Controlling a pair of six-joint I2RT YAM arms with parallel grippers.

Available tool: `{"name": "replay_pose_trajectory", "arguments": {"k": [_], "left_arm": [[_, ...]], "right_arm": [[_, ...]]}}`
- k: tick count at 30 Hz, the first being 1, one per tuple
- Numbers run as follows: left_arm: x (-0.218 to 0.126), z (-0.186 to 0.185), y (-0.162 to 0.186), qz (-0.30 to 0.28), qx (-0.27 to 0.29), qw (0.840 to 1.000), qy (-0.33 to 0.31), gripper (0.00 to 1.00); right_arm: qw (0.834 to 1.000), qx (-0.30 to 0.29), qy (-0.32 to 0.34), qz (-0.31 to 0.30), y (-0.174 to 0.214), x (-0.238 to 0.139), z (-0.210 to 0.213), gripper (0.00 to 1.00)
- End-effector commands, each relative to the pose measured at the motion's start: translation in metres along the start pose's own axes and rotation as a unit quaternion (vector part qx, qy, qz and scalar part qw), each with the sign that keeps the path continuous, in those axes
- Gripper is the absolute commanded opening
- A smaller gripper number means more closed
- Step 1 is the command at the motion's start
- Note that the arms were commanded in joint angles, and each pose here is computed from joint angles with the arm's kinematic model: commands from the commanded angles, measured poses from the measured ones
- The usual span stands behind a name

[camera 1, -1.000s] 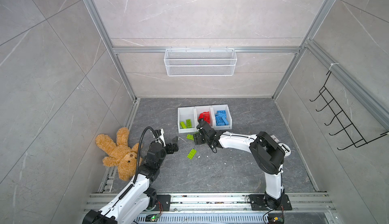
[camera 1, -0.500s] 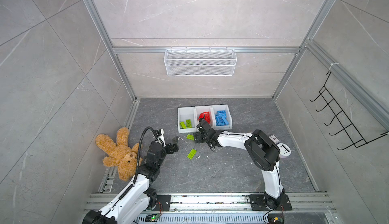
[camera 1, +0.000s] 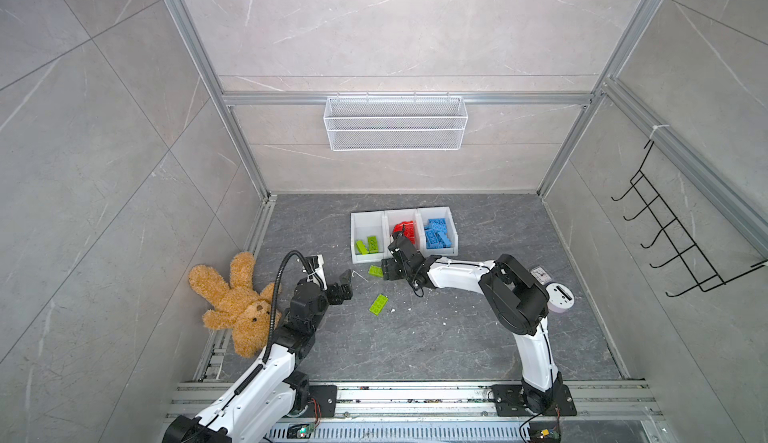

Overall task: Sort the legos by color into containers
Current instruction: 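Lower the right gripper onto the green 2x4 brick and grasp it, then carry the green 2x4 brick into the green compartment and release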

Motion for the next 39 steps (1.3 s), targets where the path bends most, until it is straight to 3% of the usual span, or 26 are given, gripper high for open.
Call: {"name": "replay_pose_trajectory", "arguments": {"k": [1,8,20,25,32,39], "left_arm": [[-0.001,-0.003,-0.01,-0.022,0.009,1.0,0.012,0.99],[0.0,-0.003,-0.009,-0.02,0.009,1.0,0.011,0.99],[0.0,-0.003,-0.009,-0.022,0.003,1.0,0.011,0.99],[0.001,-0.002,-0.009,-0.02,0.005,1.0,0.006,0.99],[-0.001,0.001,-0.008,-0.027,0.003,1.0,-0.01,0.99],[0.003,0.011,-0.007,-0.02,-0.028,0.999,-0.022,0.99]], "right_arm": [[1.0,0.009,-0.001,0.001,0.004,0.004,-0.002,0.73],[1.0,0.008,-0.006,-0.002,0.004,-0.005,-0.003,0.66],[1.0,-0.012,-0.01,-0.026,0.0,-0.048,0.008,0.65],[0.998,-0.029,-0.044,-0.037,-0.012,-0.062,0.025,0.64],[0.994,-0.052,-0.078,-0.056,-0.045,-0.056,0.049,0.63],[0.992,-0.074,-0.085,-0.054,-0.071,-0.021,0.065,0.63]]}}
Point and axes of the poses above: each gripper's point midway between its finger pads, its own x axis out along the fingers, its own z axis along the line the jaws close on, y = z × x, the point moved 10 cm from there along -x, back along the fingers, and after that the axes turned 2 degrees about -x, right-handed, at the moved point
